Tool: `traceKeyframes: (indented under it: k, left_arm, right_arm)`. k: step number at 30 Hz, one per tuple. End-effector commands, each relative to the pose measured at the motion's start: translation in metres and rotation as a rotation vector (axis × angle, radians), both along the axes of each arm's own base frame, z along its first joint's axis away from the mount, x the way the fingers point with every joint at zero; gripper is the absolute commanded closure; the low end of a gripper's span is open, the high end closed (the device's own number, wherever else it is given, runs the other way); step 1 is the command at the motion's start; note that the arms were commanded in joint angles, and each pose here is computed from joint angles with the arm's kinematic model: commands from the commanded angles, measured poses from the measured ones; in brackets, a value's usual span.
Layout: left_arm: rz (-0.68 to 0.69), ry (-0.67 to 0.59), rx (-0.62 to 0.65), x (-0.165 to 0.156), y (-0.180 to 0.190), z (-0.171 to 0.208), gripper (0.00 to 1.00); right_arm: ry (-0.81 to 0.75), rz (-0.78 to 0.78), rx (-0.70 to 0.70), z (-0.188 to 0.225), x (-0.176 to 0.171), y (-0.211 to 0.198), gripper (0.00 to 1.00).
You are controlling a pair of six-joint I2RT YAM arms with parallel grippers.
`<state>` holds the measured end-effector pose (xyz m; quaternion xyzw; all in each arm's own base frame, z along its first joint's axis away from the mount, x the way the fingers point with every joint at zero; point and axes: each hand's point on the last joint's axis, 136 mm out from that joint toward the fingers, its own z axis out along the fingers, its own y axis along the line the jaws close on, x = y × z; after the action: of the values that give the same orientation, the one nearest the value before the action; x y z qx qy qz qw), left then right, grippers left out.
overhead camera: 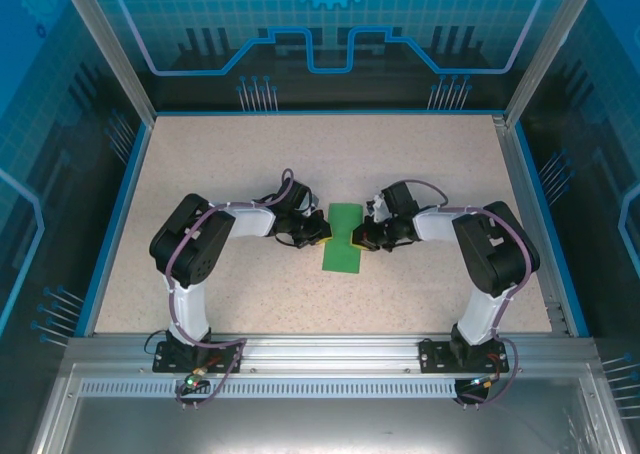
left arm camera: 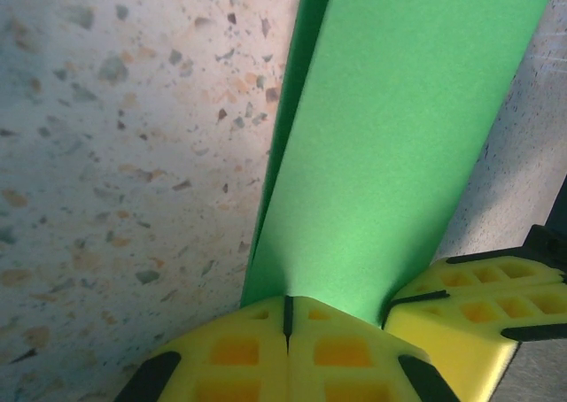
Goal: Fold a paper plane with a square sheet of paper (pick it up from the middle)
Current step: Fold the square sheet of paper in half at the center of the table.
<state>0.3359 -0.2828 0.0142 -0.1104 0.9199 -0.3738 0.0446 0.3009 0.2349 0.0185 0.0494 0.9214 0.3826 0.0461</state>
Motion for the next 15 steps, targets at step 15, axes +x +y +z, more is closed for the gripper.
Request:
traceKeyframes:
  k: [15]
  left_arm:
    - [-0.020, 0.096, 0.098, -0.022, 0.010, -0.033, 1.00]
  right_arm:
    - [0.010, 0.028, -0.077, -0.033, -0.021, -0.022, 1.00]
